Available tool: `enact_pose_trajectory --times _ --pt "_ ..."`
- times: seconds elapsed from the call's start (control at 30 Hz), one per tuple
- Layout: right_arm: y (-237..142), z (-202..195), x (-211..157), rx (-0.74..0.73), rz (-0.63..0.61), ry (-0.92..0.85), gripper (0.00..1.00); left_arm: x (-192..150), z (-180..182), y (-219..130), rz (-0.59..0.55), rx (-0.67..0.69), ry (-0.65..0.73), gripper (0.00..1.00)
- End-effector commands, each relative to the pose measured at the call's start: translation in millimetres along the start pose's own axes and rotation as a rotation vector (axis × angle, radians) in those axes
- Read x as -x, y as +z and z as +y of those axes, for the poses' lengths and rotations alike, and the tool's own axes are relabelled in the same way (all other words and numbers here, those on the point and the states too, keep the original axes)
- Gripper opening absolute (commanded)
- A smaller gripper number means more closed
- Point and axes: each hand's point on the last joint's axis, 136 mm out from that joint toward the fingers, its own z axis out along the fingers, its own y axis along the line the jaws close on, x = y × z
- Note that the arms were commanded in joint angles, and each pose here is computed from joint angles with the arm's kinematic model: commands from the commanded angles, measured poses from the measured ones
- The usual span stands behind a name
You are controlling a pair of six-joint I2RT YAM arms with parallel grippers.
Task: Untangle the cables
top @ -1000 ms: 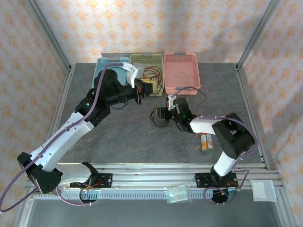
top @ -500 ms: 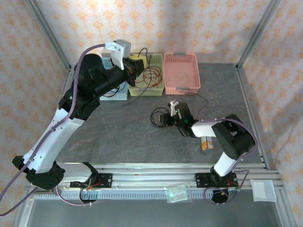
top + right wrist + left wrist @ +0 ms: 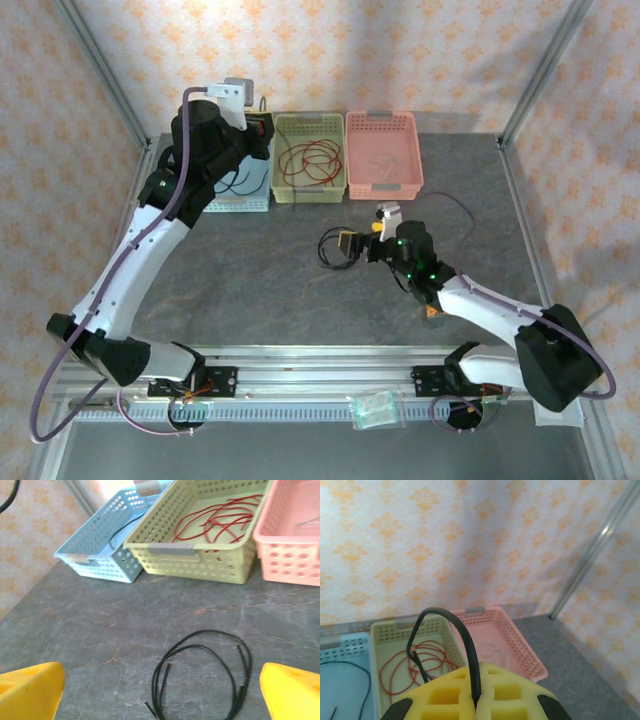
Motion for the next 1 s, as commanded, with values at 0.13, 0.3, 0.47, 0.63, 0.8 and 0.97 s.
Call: enact_pose_trajectory --times 0.13,0.3,0.47,0.63,0.8,0.97 --pt "-3 -19 39 -0.231 0.068 0.038 1.00 11 34 27 -0.053 0.037 -0.027 0.00" --pt "-16 1 68 -0.179 0.026 0.045 1.00 8 69 47 -0.053 0.077 -0.056 0.00" --pt "-28 30 89 -0.046 -0.015 0.023 1.00 7 110 69 -0.066 0.072 -0.107 0.00" --pt "-33 36 99 -0.036 -0.018 0.016 1.00 -2 152 98 -0.041 0.088 -0.151 0.00" --pt "-37 26 96 -0.091 -0.015 0.010 1.00 -26 188 131 0.007 0.114 -0.184 0.00" --pt "-41 18 92 -0.126 -0.018 0.019 1.00 -71 211 166 0.080 0.119 -0.236 0.00"
